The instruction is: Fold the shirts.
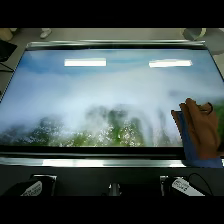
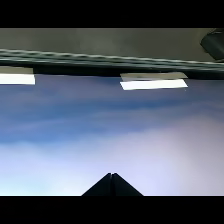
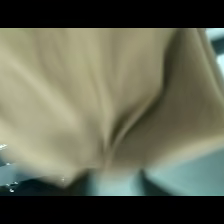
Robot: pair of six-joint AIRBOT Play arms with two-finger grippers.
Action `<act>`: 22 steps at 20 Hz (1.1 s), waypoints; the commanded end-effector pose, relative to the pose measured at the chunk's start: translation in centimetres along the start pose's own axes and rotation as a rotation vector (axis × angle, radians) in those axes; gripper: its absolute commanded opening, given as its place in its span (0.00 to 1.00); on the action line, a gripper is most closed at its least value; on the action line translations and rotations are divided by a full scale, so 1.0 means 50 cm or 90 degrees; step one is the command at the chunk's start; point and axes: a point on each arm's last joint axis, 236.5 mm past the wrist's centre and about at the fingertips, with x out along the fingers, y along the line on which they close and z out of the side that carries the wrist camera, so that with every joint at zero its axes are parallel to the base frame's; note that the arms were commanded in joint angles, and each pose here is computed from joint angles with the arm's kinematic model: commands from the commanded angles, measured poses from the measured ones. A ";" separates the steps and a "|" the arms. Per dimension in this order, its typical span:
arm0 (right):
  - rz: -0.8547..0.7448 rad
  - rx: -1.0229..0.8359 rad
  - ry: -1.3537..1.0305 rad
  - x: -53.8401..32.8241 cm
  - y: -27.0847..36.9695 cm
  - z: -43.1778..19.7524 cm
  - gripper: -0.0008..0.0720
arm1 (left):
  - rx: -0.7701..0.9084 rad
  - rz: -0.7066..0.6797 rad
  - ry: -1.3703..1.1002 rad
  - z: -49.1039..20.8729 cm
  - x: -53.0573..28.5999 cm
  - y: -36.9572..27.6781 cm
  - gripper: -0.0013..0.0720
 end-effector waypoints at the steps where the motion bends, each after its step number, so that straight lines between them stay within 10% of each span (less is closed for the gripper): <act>1: -0.059 -0.043 -0.011 -0.001 -0.042 0.009 0.98 | 0.002 -0.001 -0.004 0.003 -0.003 -0.003 0.05; 5: -0.127 -0.071 -0.274 -0.208 -0.068 0.157 0.97 | 0.070 -0.002 -0.055 0.049 -0.012 -0.045 0.05; 10: -0.149 -0.256 -0.564 -0.492 0.181 0.292 0.93 | 0.118 0.230 0.195 -0.139 0.102 0.064 0.05; 11: -0.116 -0.306 -0.540 -0.472 0.274 0.288 0.93 | 0.109 0.240 0.292 -0.217 0.126 0.071 0.09; 13: -0.069 -0.386 -0.438 -0.377 0.415 0.272 0.93 | 0.071 0.253 0.505 -0.383 0.140 0.074 0.83; 17: 0.003 -0.526 -0.155 -0.156 0.539 0.158 0.93 | 0.089 0.204 0.585 -0.530 0.118 0.021 0.87; 22: -0.012 -0.546 -0.156 -0.112 0.560 0.154 0.94 | 0.080 0.198 0.482 -0.528 0.102 0.014 0.87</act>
